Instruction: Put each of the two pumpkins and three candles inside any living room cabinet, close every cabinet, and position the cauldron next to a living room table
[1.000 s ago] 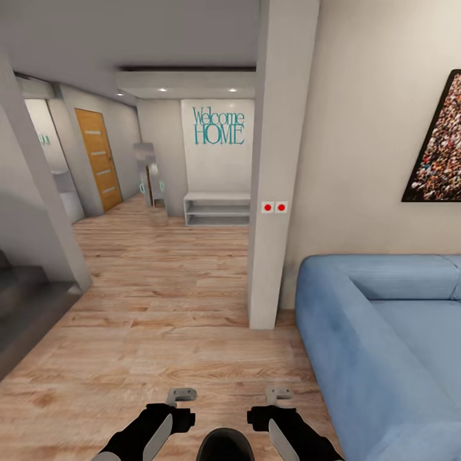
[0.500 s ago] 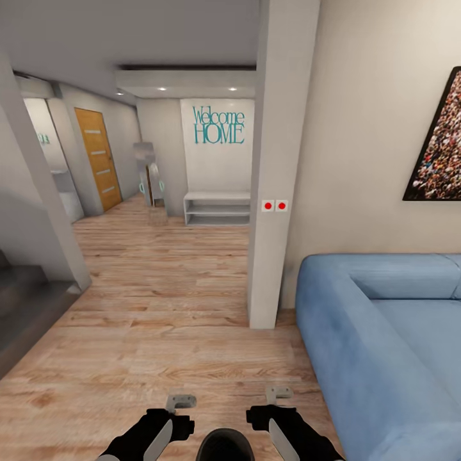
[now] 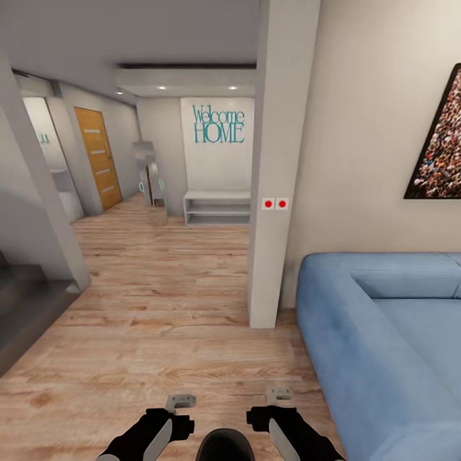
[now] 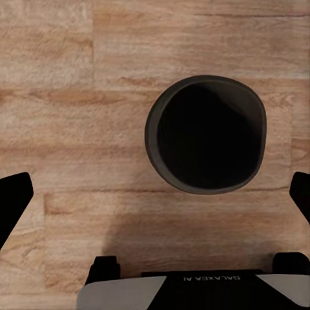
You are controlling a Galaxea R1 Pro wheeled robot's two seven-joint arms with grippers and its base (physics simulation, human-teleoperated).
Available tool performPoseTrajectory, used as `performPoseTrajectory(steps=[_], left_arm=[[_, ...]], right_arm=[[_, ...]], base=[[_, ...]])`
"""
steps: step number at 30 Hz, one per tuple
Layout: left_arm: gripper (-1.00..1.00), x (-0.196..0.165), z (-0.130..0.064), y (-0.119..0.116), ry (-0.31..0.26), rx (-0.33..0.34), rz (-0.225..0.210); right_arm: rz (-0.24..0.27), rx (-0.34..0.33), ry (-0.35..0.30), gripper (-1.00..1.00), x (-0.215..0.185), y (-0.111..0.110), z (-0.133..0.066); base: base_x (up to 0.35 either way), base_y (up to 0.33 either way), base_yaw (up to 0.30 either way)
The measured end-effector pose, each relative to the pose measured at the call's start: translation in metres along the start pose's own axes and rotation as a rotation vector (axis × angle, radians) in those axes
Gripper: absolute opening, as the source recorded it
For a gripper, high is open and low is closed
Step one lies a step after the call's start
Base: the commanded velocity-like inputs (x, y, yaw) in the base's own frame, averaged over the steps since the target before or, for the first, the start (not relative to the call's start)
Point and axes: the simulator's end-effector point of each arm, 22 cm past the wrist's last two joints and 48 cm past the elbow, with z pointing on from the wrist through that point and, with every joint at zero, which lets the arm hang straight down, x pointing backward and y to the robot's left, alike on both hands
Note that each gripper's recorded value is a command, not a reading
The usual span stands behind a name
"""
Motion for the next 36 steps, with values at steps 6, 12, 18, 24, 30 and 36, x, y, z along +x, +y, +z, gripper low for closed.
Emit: performPoseTrajectory(steps=[6, 12, 18, 24, 30, 36], left_arm=[[1.00, 0.002, 0.007, 0.000, 0.003, 0.000, 0.002], [1.00, 0.005, 0.014, 0.001, 0.004, -0.002, 0.004], [1.00, 0.010, 0.022, 0.003, 0.008, -0.006, 0.002], [1.00, 0.014, 0.030, 0.003, 0.012, -0.007, 0.002], [1.00, 0.015, 0.037, 0.003, 0.010, -0.007, 0.004], [1.00, 0.017, 0.045, 0.004, 0.008, -0.007, 0.005]], right_arm=[[-0.001, 0.001, 0.000, 1.00, 0.001, 0.000, 0.006], [-0.001, 0.003, -0.001, 1.00, 0.002, -0.002, 0.012], [-0.001, 0.004, -0.002, 1.00, 0.004, -0.003, 0.019], [-0.001, 0.005, -0.006, 1.00, 0.004, -0.004, 0.025], [-0.001, 0.008, -0.008, 1.00, 0.006, -0.006, 0.032], [-0.002, 0.007, -0.008, 1.00, 0.009, -0.006, 0.040]], base=[[0.000, 0.000, 0.000], [0.000, 0.000, 0.000], [0.000, 0.000, 0.000], [0.000, 0.000, 0.000], [0.000, 0.000, 0.000], [0.000, 0.000, 0.000]])
